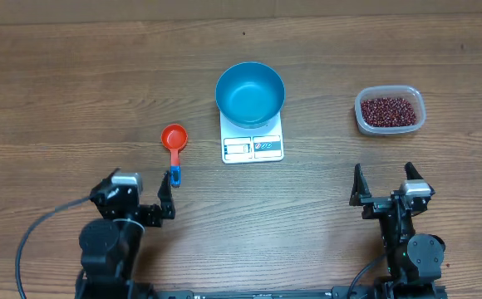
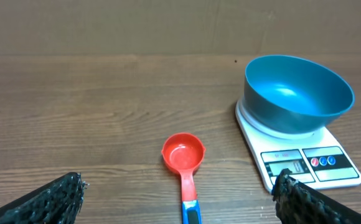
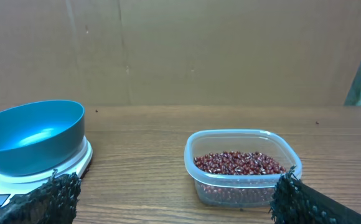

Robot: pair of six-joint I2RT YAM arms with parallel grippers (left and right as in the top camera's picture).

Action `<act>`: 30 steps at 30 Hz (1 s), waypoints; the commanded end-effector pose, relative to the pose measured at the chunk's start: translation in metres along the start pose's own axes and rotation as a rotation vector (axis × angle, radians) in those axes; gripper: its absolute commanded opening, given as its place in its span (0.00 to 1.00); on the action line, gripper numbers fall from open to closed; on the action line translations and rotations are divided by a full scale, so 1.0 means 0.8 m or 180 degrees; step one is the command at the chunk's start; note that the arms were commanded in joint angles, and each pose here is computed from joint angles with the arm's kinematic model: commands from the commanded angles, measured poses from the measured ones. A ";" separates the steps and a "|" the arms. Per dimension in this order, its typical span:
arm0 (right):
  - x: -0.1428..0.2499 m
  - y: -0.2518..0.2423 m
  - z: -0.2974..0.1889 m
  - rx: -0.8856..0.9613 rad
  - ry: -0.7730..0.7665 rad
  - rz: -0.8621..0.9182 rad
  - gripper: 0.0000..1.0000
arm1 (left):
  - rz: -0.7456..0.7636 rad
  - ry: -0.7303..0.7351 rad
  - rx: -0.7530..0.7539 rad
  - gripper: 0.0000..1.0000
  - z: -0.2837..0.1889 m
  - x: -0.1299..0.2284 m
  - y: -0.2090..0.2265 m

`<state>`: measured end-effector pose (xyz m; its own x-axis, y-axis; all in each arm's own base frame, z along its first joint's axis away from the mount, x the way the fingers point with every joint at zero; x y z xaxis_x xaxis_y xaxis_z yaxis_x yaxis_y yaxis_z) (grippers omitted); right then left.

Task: Scoop item into bowl and weigh 150g on scale
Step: 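Move the left gripper forward over the red scoop's cup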

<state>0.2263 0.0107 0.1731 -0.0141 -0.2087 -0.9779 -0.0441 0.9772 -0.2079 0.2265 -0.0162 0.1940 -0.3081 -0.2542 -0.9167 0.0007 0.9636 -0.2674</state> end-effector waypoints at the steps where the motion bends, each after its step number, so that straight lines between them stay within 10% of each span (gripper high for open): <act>1: 0.003 0.002 0.000 -0.0006 -0.0009 0.0023 1.00 | 0.0065 0.0069 -0.0047 1.00 0.001 -0.027 -0.005; 30: 0.003 0.002 0.000 -0.0006 -0.0009 0.0023 1.00 | 0.0014 0.1181 -0.0326 0.99 0.047 -0.038 -0.007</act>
<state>0.2263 0.0107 0.1730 -0.0145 -0.2091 -0.9778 -0.0442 0.9771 -0.2083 0.2676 -0.0180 0.1955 -0.6539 -0.2391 -0.7178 -0.1041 0.9682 -0.2277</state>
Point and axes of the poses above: each gripper's point midway between its finger pads, its own z axis out along the fingers, its own y axis along the line the jaws close on, x = y × z, the point moved 2 cm from there along -z, back along the fingers, and after that the axes turned 13 degrees about -z, right-handed, at the moved point
